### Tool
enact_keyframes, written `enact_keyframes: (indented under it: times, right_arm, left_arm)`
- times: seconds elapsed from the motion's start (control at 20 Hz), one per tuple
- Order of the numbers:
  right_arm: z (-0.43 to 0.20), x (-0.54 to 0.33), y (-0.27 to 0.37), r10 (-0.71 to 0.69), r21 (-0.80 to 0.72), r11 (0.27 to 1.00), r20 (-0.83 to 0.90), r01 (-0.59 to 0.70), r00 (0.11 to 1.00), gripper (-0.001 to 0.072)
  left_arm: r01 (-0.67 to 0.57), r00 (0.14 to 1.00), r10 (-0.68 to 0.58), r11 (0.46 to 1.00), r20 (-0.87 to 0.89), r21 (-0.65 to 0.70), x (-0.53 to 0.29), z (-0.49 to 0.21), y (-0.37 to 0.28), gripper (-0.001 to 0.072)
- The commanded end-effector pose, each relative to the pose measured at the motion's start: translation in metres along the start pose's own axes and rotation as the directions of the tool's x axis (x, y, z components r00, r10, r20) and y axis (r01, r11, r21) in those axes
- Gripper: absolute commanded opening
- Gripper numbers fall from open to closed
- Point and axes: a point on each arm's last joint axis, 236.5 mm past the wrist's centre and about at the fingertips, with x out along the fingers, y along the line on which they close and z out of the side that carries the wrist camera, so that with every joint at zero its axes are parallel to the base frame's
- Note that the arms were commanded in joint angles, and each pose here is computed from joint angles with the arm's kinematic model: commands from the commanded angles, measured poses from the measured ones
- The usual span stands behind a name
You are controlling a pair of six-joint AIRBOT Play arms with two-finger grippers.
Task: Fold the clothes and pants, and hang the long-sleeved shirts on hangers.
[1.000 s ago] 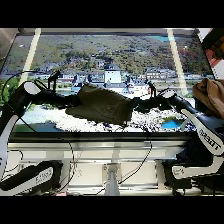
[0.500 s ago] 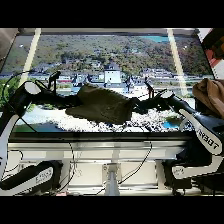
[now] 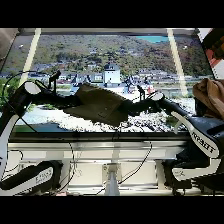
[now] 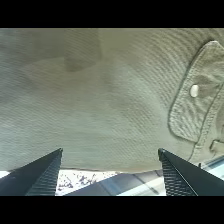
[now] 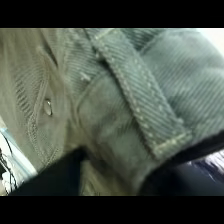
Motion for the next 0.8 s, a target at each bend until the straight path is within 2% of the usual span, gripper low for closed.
enact_keyframes:
  times: [0.0, 0.05, 0.15, 0.25, 0.35, 0.5, 0.75]
  right_arm:
    - [0.009, 0.008, 0.007, -0.005, -0.003, 1.000, 0.063, 0.005, 0.998, 0.0216]
    - [0.011, 0.008, 0.009, 0.002, 0.006, 1.000, 0.070, -0.002, 0.998, 0.0129]
    - [0.015, 0.005, 0.015, 0.023, 0.018, 1.000, 0.083, -0.024, 0.996, 0.0077]
    - [0.029, -0.001, 0.031, 0.039, -0.035, 0.999, 0.109, -0.035, 0.993, 0.0077]
    - [0.053, -0.016, 0.056, 0.042, -0.159, 0.987, 0.157, -0.017, 0.987, 0.0077]
    - [0.104, -0.059, 0.095, 0.019, -0.386, 0.918, 0.281, 0.095, 0.960, 0.0077]
    - [0.196, -0.197, 0.123, 0.021, -0.364, 0.902, 0.573, 0.231, 0.820, 0.0077]
  left_arm:
    - [0.000, 1.000, 0.000, 1.000, 0.000, 0.000, 0.000, 0.000, 0.000, 0.0693]
    - [-0.001, 1.000, 0.001, 1.000, -0.001, 0.001, 0.000, 0.000, 0.000, 0.0693]
    - [-0.001, 1.000, 0.001, 1.000, 0.001, 0.001, 0.000, 0.000, 0.000, 0.0693]
    - [-0.001, 1.000, 0.001, 1.000, 0.001, 0.001, 0.000, 0.000, 0.000, 0.0693]
    - [-0.001, 1.000, 0.001, 1.000, 0.001, 0.001, 0.000, 0.000, 0.000, 0.0693]
    - [-0.001, 1.000, 0.001, 1.000, 0.000, 0.001, 0.000, 0.000, 0.000, 0.0693]
    - [-0.001, 1.000, 0.001, 1.000, 0.000, 0.000, 0.000, 0.000, 0.000, 0.0693]
